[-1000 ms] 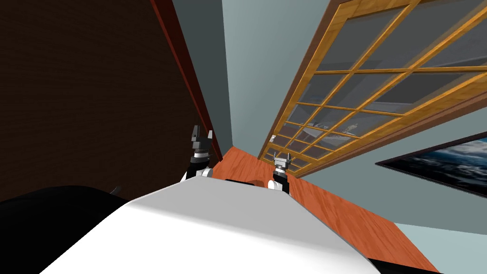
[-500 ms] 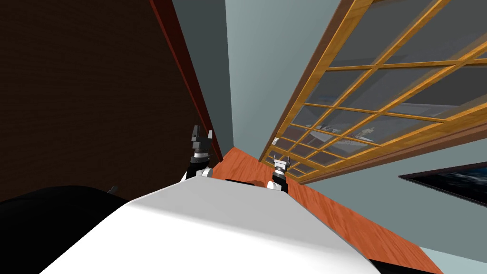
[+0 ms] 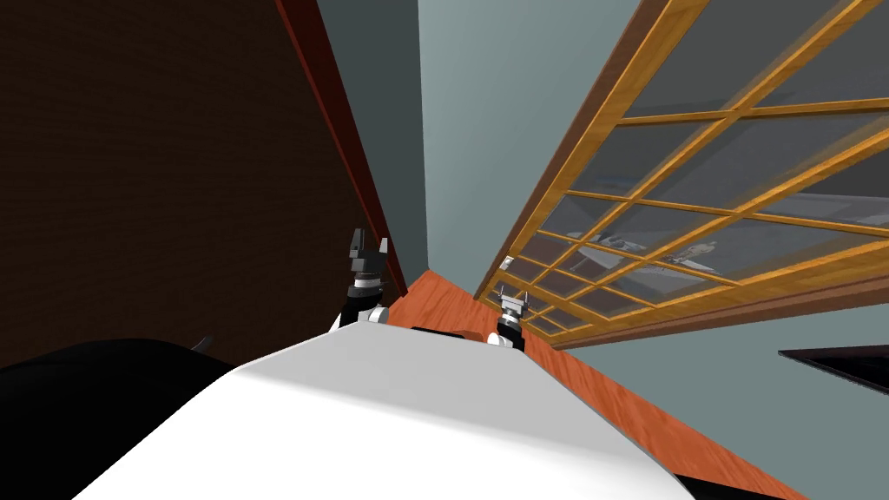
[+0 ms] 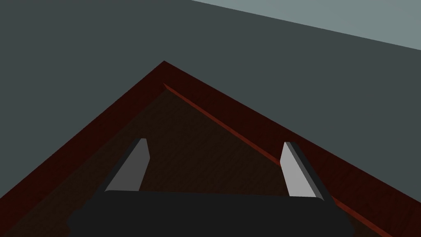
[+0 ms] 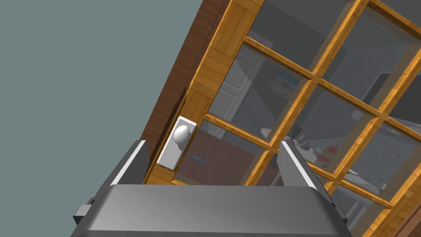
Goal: Pull the door open
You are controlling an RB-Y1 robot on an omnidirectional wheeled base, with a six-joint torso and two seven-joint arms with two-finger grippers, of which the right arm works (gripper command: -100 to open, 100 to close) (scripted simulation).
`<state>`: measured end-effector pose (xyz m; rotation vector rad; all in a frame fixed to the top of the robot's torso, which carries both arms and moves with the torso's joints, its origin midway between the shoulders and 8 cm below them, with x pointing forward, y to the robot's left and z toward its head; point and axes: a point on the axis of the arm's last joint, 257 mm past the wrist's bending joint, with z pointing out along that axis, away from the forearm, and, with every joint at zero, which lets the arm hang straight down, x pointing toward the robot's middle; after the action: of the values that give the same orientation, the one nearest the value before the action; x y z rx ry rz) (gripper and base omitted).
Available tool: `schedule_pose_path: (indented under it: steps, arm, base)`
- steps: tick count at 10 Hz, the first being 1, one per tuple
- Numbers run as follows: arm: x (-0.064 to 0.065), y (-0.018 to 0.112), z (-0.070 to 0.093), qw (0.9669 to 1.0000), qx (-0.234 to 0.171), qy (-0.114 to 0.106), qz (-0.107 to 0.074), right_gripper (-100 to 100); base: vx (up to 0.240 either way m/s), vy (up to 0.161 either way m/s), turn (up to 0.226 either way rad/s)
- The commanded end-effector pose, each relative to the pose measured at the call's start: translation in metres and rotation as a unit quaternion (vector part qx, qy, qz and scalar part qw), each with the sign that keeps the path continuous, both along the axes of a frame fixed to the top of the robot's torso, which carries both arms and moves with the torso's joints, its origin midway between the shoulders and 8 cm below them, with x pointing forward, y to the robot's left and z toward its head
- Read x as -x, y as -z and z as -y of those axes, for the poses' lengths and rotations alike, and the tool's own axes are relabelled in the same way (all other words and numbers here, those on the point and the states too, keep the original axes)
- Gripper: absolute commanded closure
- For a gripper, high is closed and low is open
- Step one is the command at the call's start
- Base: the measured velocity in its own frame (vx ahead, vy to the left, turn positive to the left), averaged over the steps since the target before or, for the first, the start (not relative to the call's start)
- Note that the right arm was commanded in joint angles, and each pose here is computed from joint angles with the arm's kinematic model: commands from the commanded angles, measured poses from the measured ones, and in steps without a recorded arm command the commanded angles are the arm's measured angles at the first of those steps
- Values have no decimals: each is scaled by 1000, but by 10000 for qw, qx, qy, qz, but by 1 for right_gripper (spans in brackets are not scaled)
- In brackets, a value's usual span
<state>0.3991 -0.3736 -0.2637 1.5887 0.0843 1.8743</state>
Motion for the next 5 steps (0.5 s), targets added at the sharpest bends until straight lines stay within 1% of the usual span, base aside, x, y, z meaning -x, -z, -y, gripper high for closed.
schedule_pose_path:
  steps: [1,3,5]
  arm:
    - [1,11,5,9997,-243,37,-7,-100]
    - [5,24,12,9987,-508,90,-18,-100]
    - [9,37,18,9969,-769,153,-25,-100]
  base:
    - [101,-54,105]
    - [87,-52,84]
    - [90,-51,103]
